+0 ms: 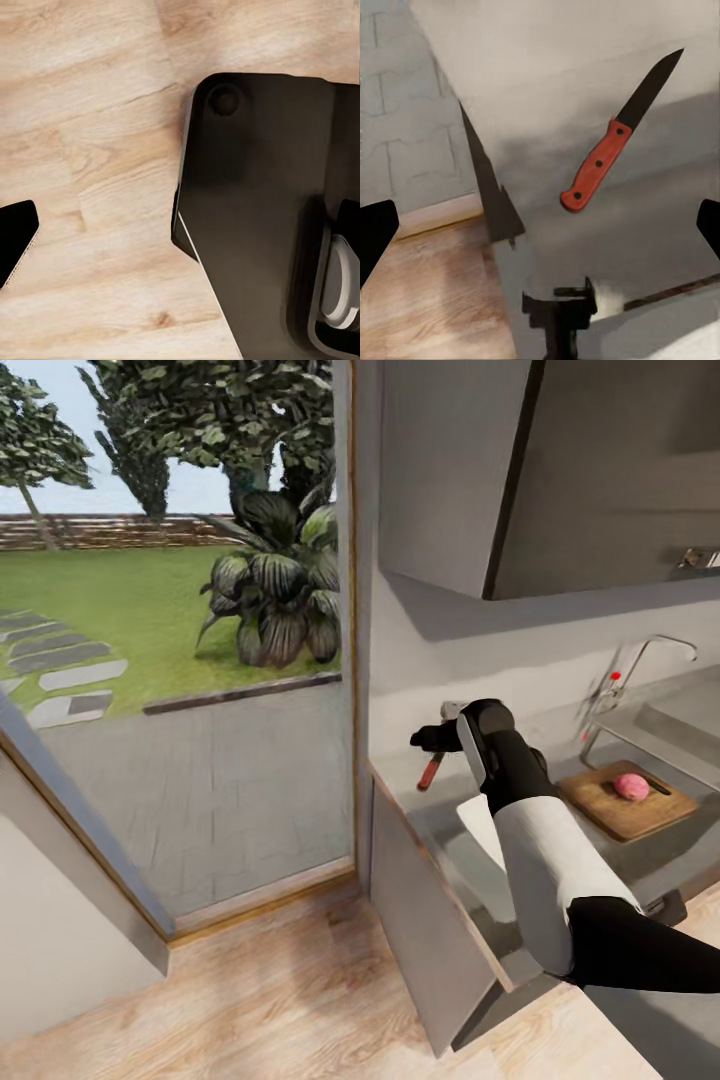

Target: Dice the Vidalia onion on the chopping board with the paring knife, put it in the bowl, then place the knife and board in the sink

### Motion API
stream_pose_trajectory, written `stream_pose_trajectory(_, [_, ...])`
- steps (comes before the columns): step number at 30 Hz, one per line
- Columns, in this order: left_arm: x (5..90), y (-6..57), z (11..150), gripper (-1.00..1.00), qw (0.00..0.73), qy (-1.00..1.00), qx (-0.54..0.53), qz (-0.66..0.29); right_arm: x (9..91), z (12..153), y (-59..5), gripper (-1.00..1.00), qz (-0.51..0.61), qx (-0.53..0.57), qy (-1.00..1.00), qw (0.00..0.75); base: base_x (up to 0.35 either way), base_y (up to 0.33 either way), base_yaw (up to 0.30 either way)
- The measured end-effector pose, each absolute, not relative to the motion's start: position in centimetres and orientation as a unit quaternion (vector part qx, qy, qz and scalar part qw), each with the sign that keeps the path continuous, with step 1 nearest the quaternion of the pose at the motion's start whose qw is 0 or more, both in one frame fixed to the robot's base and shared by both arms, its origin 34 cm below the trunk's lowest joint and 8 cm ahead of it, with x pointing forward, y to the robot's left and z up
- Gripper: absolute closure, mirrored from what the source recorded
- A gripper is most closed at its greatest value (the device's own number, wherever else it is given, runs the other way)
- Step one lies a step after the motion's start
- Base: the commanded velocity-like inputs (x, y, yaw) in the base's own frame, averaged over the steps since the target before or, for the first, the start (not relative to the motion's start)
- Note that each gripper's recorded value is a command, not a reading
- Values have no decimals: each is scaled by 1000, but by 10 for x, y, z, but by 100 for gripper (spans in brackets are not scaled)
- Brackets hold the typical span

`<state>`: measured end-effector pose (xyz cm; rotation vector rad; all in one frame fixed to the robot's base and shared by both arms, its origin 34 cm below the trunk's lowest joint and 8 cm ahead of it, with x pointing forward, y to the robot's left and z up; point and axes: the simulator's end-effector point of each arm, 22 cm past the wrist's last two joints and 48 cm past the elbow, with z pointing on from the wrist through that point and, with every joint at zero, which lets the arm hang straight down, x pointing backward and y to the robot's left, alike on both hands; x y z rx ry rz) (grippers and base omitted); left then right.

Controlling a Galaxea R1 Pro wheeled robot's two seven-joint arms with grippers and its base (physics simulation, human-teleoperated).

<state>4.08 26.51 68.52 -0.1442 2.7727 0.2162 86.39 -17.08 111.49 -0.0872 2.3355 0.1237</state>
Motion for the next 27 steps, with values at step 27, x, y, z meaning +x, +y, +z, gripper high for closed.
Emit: stream_pose_trajectory(27, [39,265,685,-100,175,980,-51,76,862,1104,-178,-100,44,-31,924,379,111,78,-60])
